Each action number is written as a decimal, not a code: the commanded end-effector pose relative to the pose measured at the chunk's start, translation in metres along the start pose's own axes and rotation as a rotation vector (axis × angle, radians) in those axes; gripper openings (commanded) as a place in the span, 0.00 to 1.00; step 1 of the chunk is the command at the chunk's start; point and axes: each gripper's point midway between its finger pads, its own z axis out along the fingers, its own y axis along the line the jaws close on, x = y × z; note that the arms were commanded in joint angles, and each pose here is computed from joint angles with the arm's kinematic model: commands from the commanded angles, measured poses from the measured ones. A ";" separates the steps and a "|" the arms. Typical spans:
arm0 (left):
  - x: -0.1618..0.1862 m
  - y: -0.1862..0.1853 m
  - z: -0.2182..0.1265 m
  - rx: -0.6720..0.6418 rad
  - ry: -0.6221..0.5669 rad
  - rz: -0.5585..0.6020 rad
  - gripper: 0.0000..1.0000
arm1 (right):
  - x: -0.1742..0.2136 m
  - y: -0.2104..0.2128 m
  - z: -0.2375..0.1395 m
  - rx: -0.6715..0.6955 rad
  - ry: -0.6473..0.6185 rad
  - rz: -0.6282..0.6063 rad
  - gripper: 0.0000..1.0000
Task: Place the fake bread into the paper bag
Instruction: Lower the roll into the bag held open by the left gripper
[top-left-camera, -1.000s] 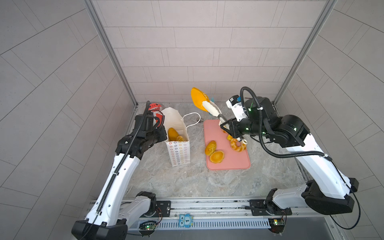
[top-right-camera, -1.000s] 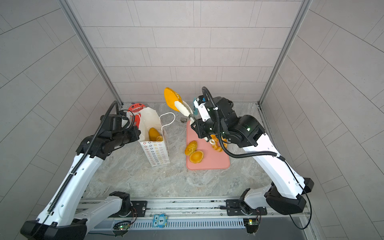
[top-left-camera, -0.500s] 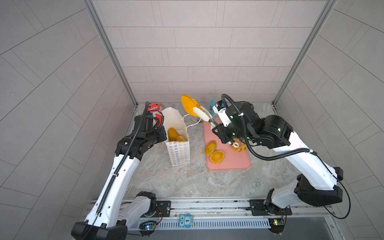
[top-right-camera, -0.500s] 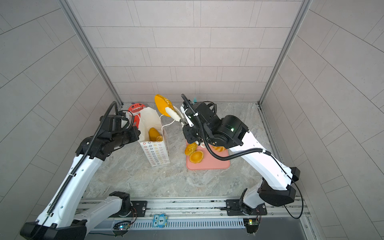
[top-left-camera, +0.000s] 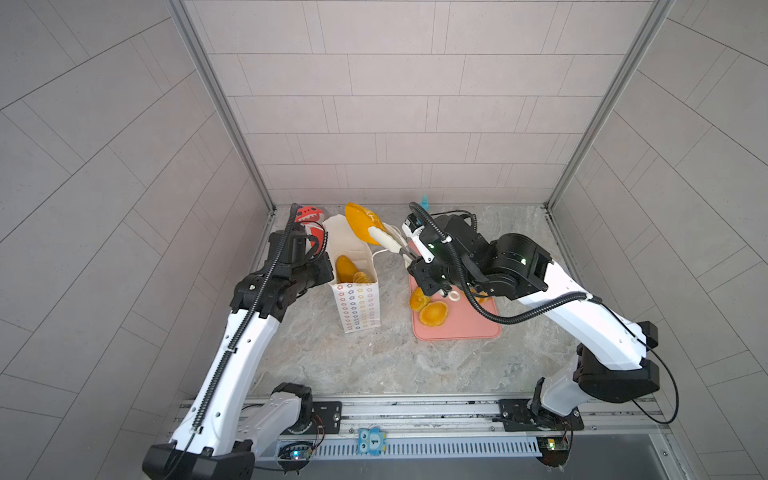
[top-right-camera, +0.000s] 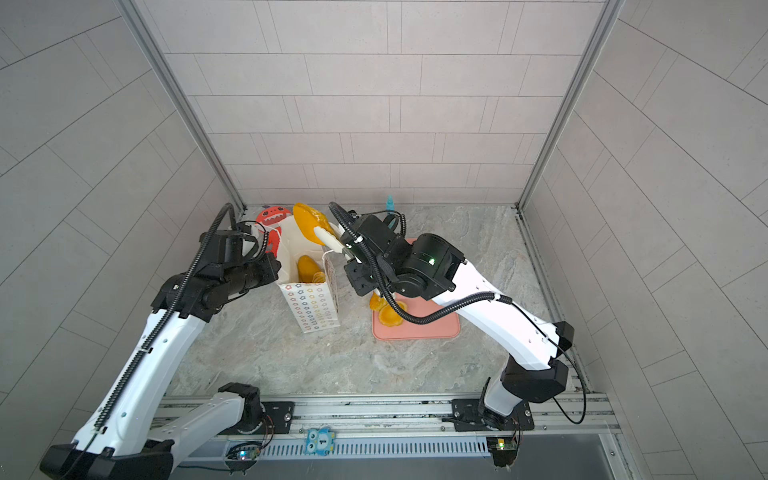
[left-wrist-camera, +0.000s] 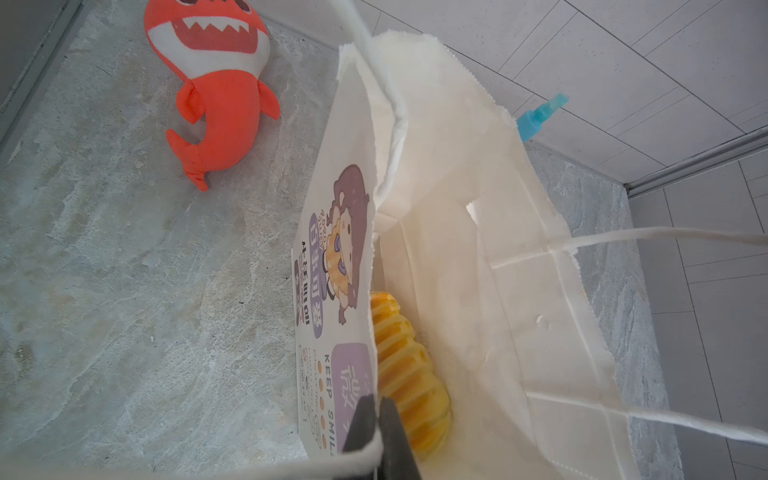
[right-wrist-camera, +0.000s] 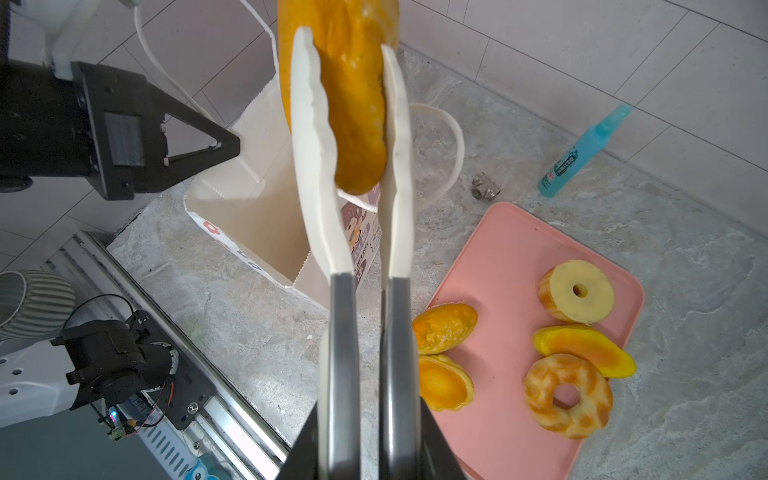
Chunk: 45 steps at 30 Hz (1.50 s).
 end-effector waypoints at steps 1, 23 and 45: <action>0.001 0.004 -0.001 -0.008 -0.004 -0.012 0.06 | -0.011 0.003 -0.002 0.012 -0.039 0.003 0.29; 0.002 0.004 0.000 -0.009 -0.004 -0.014 0.06 | -0.001 0.020 0.035 0.035 0.051 -0.070 0.35; 0.005 0.005 0.002 -0.013 0.005 -0.011 0.06 | -0.006 0.016 0.025 0.041 0.023 -0.070 0.39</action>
